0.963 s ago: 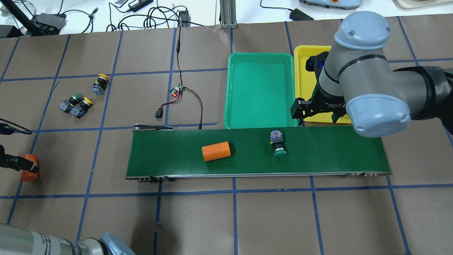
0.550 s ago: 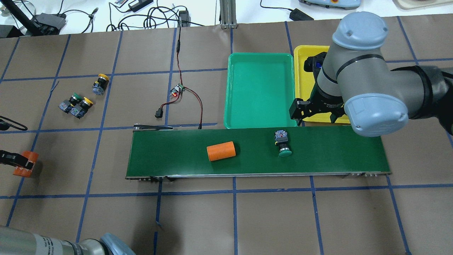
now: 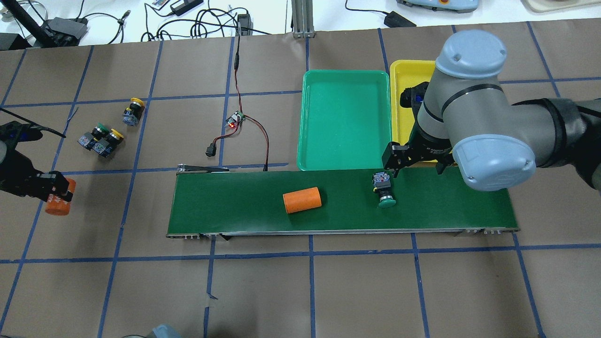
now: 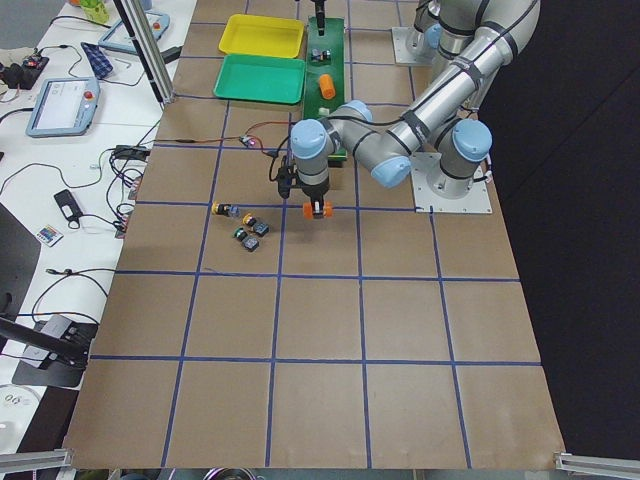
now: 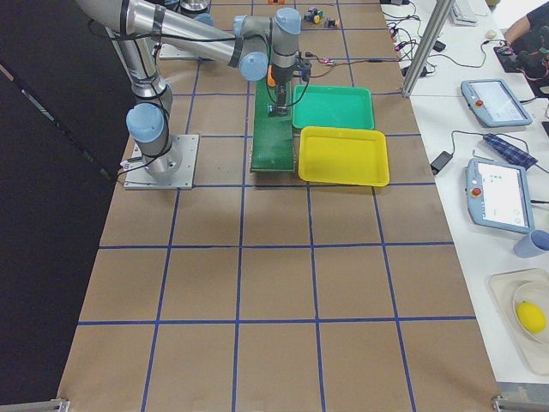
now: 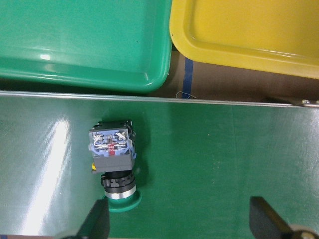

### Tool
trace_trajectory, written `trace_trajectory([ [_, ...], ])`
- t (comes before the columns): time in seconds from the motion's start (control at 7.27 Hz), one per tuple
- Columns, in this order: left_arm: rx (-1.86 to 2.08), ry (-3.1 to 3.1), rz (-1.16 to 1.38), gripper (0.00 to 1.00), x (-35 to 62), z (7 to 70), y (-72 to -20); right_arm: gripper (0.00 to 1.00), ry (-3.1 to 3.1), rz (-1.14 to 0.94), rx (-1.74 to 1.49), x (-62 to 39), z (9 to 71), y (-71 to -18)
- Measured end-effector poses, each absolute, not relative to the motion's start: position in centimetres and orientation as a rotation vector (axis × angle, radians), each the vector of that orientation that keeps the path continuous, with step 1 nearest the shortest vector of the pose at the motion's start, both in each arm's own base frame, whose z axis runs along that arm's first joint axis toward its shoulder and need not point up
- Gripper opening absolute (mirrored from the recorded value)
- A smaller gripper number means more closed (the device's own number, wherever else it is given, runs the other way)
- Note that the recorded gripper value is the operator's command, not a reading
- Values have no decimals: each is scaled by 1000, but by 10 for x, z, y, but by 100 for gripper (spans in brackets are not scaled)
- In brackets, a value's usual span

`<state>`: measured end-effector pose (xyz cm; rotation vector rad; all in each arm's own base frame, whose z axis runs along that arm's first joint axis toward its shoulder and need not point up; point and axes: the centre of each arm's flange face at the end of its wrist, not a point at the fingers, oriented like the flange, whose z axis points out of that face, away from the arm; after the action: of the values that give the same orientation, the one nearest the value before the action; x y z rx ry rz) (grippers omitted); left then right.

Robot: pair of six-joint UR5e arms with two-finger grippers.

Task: Sort buttons by color to trays
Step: 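Grasp green button with right gripper while left carries cylinder to conveyor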

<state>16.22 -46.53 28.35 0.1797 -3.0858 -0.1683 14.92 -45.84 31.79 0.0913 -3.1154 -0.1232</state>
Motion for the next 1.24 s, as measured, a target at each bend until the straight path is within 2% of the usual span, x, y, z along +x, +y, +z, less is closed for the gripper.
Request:
trace_trajectory([
  [0.69,895,-2965,-226,0,-51,292,-484,100,-3136,-236,104,150,274,-455],
  [0.83,1033,-2905,-253,0,-75,287,-483,96,-3142,-265,104,151,258,-457],
  [0.96,1146,-2836,-291,0,-94,283,-481,59,-3142,-291,106,152,245,-462],
  [1.1,1213,-2797,-323,9,-109,278,-479,28,-3141,-294,113,151,237,-467],
  [1.24,1256,-2781,-344,44,-120,274,-477,18,-3138,-285,122,151,235,-471],
])
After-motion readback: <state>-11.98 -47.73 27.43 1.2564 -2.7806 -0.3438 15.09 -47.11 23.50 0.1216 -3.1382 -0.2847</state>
